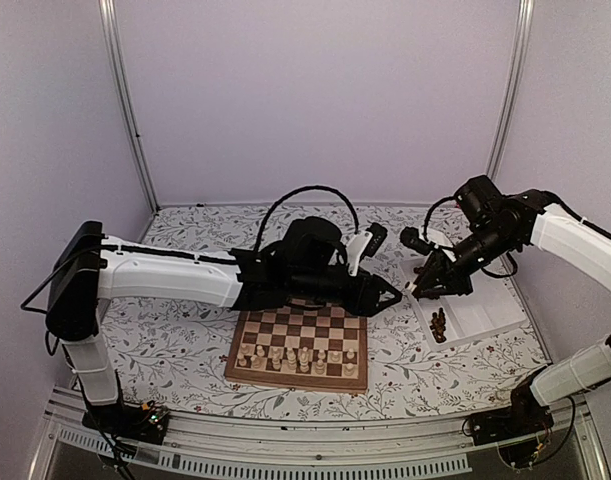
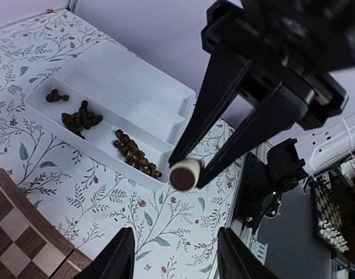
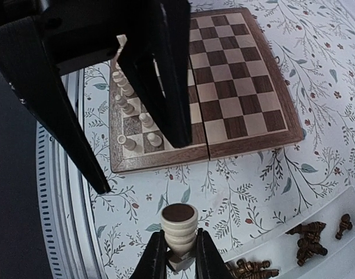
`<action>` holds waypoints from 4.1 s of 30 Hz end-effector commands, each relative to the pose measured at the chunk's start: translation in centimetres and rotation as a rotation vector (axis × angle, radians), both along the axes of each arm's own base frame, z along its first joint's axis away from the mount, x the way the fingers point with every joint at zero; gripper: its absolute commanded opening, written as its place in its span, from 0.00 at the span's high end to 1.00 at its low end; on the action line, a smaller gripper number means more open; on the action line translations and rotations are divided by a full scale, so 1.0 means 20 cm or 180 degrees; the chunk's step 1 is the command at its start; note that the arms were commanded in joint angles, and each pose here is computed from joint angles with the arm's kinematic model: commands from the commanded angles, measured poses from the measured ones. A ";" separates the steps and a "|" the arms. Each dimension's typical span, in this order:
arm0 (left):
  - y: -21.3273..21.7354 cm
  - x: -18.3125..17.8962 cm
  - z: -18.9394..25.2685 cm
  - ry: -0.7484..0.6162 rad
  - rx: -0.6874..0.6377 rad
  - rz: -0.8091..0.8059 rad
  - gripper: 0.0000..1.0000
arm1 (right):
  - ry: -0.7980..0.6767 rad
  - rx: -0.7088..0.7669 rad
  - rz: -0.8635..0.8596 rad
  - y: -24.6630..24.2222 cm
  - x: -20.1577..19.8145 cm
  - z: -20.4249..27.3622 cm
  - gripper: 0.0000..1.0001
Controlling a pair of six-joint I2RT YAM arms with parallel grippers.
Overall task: Set up the chess pieces on the board
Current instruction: Place the chess piece on the chessboard.
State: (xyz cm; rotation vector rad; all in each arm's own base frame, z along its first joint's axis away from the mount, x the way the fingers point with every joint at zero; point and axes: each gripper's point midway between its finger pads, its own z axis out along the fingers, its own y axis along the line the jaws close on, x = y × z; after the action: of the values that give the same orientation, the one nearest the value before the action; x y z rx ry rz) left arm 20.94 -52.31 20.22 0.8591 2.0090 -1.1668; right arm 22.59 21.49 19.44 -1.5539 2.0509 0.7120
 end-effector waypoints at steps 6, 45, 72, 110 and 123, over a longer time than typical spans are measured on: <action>-0.11 -0.05 0.10 0.0240 -0.0439 -0.0297 0.51 | 0.0033 0.0158 0.0377 0.13 -0.15 0.08 0.93; -0.03 -0.06 0.29 0.0332 -0.1217 -0.0448 0.93 | -0.0490 0.0644 0.0325 0.14 -0.14 0.32 0.70; 0.05 0.07 0.63 0.0471 -0.2684 -0.0195 0.96 | 0.0040 0.2213 0.0499 0.16 -0.08 0.66 0.48; 0.54 0.26 0.42 -0.0236 -0.0504 0.0876 0.62 | -0.1033 0.0531 0.0507 0.22 -0.03 0.52 1.00; 1.48 0.52 0.22 -0.0769 0.1500 0.2061 0.57 | -0.0701 -0.0907 0.1366 0.51 -0.29 -0.07 1.00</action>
State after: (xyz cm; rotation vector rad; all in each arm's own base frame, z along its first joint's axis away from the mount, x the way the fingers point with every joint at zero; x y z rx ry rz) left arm 30.57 -29.96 27.43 0.4541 2.0454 -0.5574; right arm 17.93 31.65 21.04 -2.0337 1.6845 0.5262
